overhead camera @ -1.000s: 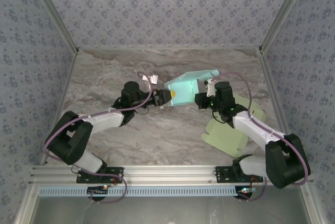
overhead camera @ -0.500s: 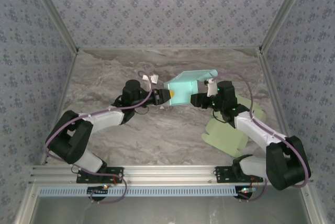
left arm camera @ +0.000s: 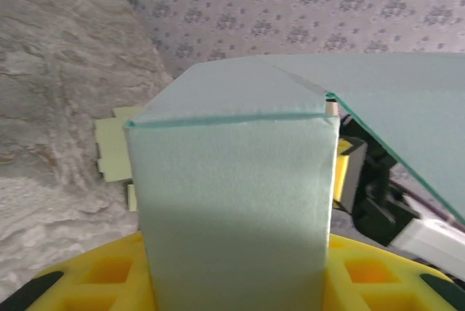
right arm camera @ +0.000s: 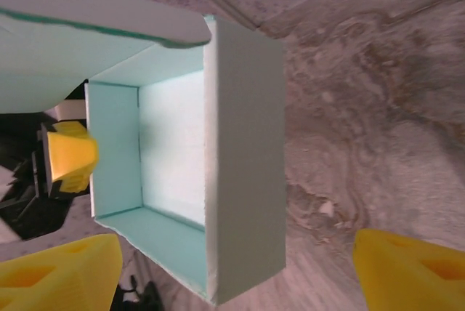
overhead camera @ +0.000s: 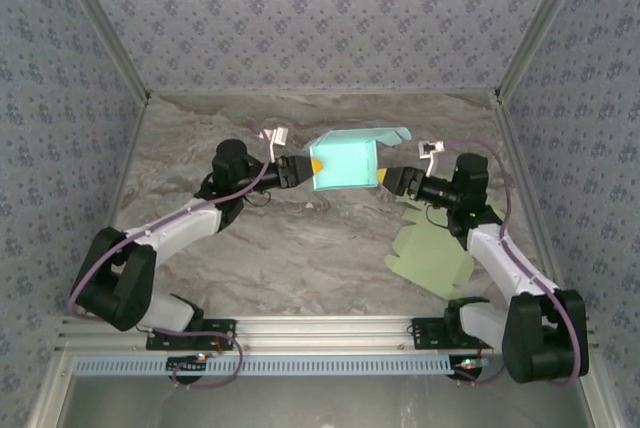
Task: Fold the paper box
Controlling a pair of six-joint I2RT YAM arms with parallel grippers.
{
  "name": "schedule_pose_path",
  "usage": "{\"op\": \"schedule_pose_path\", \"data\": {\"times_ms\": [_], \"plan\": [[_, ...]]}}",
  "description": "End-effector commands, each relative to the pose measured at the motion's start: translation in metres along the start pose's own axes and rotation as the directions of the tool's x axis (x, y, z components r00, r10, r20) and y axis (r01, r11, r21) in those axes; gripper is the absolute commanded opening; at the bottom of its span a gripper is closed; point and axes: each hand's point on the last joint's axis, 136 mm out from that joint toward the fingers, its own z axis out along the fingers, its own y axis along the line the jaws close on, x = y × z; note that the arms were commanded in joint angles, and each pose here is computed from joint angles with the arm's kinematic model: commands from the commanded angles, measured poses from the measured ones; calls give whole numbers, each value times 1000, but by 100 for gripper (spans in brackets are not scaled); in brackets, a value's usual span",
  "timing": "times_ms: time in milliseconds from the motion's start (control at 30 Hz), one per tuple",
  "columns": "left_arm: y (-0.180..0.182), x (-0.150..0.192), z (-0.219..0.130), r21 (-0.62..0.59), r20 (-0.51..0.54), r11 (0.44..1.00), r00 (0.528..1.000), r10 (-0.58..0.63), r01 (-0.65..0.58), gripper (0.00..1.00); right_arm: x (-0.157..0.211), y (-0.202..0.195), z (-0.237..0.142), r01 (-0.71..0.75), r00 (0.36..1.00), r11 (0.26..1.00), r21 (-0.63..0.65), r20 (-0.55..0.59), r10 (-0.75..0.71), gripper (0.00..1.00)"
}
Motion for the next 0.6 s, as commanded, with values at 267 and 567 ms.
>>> {"op": "schedule_pose_path", "data": {"times_ms": [267,567], "plan": [[-37,-20,5,174,-10,983,999,-47,48,38,-39,41,10,-173,983,963,-208,24,181,84],[-29,-26,1,187,24,977,993,-114,107,37,-66,37,20,-287,934,921,-262,137,330,78]]}}
